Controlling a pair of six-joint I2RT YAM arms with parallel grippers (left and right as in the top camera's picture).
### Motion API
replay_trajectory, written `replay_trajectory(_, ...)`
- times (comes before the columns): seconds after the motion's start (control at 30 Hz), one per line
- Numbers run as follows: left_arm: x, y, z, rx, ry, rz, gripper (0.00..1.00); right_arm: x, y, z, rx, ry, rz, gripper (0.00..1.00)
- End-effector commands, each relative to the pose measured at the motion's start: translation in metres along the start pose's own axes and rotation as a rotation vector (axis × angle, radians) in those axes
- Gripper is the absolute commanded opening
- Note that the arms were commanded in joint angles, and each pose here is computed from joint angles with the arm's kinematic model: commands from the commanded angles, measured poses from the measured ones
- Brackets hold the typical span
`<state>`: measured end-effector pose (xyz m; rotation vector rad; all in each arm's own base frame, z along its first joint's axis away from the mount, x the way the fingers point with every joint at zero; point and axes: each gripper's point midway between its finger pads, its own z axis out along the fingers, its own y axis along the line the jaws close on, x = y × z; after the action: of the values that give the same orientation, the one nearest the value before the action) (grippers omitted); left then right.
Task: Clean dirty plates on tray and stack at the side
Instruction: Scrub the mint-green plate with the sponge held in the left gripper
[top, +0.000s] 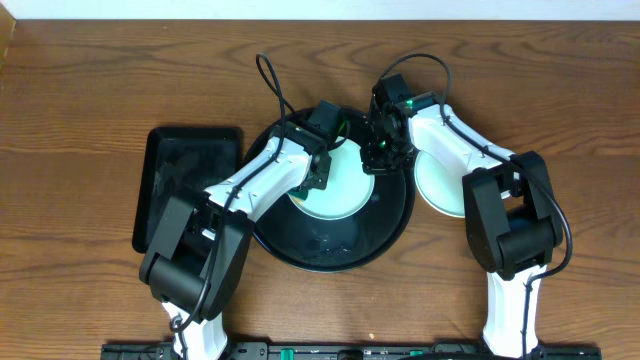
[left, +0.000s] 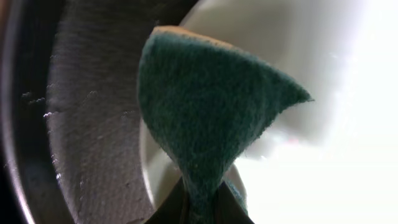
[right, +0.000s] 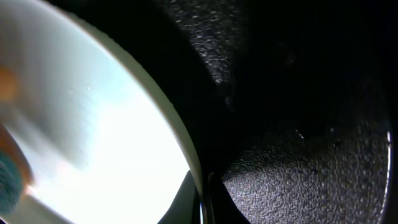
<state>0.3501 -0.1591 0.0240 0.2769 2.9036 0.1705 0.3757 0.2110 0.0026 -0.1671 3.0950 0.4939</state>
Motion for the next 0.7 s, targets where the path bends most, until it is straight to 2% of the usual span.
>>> replay_trajectory(0.0, 0.023, -0.032, 0.000, 0.204, 0.111, 0.129, 0.08, 0.018, -0.020, 0.022, 0.075, 0.064, 0.035, 0.01)
replay_trajectory(0.07, 0.030, -0.056, -0.007, 0.356, 0.127, 0.227, 0.07, 0.018, -0.020, 0.022, 0.075, 0.064, 0.034, 0.01)
replay_trajectory(0.13, 0.031, -0.069, -0.013, 0.444, 0.116, 0.286, 0.07, 0.018, -0.020, 0.022, 0.075, 0.064, 0.034, 0.01)
replay_trajectory(0.3, 0.010, -0.075, -0.012, 0.458, 0.022, 0.304, 0.07, 0.018, -0.020, 0.022, 0.075, 0.064, 0.034, 0.01)
replay_trajectory(0.53, -0.035, -0.048, -0.001, 0.237, -0.158, 0.287, 0.07, 0.018, -0.020, 0.022, 0.075, 0.064, 0.034, 0.01)
replay_trajectory(0.67, -0.047, -0.017, 0.006, 0.056, -0.199, 0.185, 0.07, 0.018, -0.020, 0.022, 0.076, 0.065, 0.034, 0.01)
